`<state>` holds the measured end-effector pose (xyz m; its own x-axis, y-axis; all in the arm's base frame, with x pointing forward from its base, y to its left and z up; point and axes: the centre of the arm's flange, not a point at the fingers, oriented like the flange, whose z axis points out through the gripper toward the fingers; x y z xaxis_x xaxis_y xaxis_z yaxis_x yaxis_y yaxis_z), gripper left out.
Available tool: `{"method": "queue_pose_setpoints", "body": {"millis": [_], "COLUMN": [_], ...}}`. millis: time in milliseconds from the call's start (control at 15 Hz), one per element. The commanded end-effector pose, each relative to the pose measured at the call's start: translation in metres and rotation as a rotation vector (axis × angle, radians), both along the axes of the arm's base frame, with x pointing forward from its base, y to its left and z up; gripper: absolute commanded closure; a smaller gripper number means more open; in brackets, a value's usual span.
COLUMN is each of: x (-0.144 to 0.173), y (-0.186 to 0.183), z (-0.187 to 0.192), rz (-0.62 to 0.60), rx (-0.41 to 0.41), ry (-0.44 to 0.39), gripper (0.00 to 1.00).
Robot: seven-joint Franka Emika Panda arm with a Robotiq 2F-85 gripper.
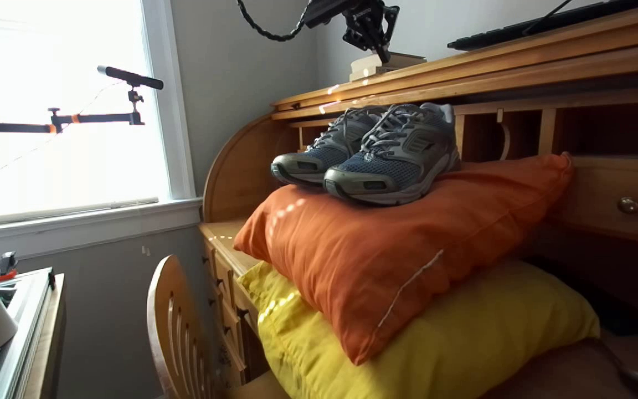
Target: Move the books to left then put the shoes on the top of the cabinet and push them backwards
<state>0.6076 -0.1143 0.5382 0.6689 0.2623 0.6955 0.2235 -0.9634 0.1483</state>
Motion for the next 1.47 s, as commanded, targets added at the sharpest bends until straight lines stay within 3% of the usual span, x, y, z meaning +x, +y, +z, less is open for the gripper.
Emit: {"method": "queue_pose_setpoints", "body": {"millis": [0, 1000, 1400], "x": [0.015, 0.056, 0.066], "y": [-0.002, 0.005, 0.017], "z": [-0.007, -0.025, -0.032], "rz": [0.036, 0.098, 0.134], "rx": [-0.010, -0.049, -0.046], "ry": [-0.033, -0.076, -0.058], "gripper": [1.00, 1.00, 1.00]}}
